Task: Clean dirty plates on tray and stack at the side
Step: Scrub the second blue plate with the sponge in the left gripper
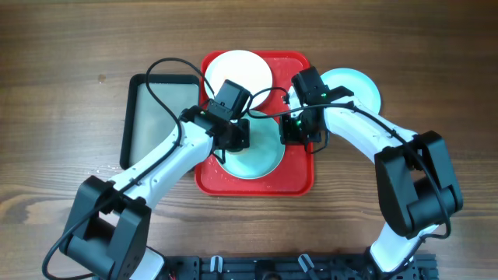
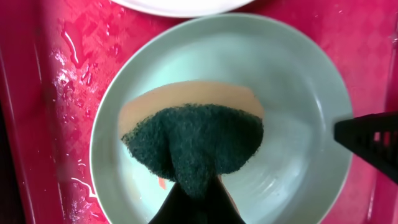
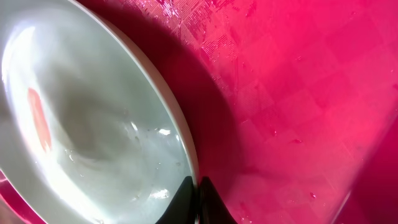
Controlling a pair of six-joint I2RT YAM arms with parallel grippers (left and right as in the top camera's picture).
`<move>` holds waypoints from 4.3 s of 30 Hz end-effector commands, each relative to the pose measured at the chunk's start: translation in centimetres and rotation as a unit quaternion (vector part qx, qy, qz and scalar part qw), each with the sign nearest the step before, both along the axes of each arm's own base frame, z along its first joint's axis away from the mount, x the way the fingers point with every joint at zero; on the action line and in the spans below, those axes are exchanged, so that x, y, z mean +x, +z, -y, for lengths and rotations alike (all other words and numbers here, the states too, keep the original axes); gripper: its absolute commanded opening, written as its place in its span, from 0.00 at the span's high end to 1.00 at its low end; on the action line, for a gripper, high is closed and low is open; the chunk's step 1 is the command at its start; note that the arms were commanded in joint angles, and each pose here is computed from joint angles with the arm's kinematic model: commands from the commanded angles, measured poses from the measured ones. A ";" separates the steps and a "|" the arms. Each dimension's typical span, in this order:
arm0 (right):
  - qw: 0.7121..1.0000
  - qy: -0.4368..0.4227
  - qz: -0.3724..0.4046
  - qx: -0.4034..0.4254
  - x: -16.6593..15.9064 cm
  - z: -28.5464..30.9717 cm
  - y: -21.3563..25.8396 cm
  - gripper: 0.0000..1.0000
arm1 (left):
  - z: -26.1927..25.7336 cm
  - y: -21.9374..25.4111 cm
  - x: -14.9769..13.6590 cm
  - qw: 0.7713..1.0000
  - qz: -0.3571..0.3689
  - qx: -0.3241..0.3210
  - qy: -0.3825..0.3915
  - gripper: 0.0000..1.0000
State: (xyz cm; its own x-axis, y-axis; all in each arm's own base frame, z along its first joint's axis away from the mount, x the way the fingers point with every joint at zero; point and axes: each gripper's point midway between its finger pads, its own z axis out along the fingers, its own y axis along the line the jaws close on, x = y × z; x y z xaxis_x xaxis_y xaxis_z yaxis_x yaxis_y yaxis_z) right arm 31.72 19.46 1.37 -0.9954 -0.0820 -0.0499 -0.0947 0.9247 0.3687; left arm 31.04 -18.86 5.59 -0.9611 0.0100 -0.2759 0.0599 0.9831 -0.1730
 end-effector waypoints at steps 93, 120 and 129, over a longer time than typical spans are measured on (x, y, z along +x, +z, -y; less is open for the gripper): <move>1.000 0.008 0.020 0.013 0.4 -0.4 0.8 0.96 | -1.8 -6.6 -2.2 0.998 -0.043 0.050 -0.014 0.96; 1.000 0.009 0.022 0.014 0.5 -0.5 0.8 0.96 | 3.6 -7.3 -5.3 0.984 -0.136 -0.101 -0.062 0.96; 1.000 0.009 0.021 0.014 0.5 -0.5 0.8 0.96 | 5.9 -6.1 -5.1 0.973 -0.134 -0.166 -0.085 0.96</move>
State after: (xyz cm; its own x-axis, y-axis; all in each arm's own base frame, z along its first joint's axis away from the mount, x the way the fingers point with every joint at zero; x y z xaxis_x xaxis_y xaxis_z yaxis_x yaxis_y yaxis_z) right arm 32.37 18.88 1.24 -0.9945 -0.0741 -0.0740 -0.0952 0.9338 0.3450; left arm 28.80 -23.06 0.85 -0.9891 0.0644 -0.1322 0.1150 0.8991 -0.4224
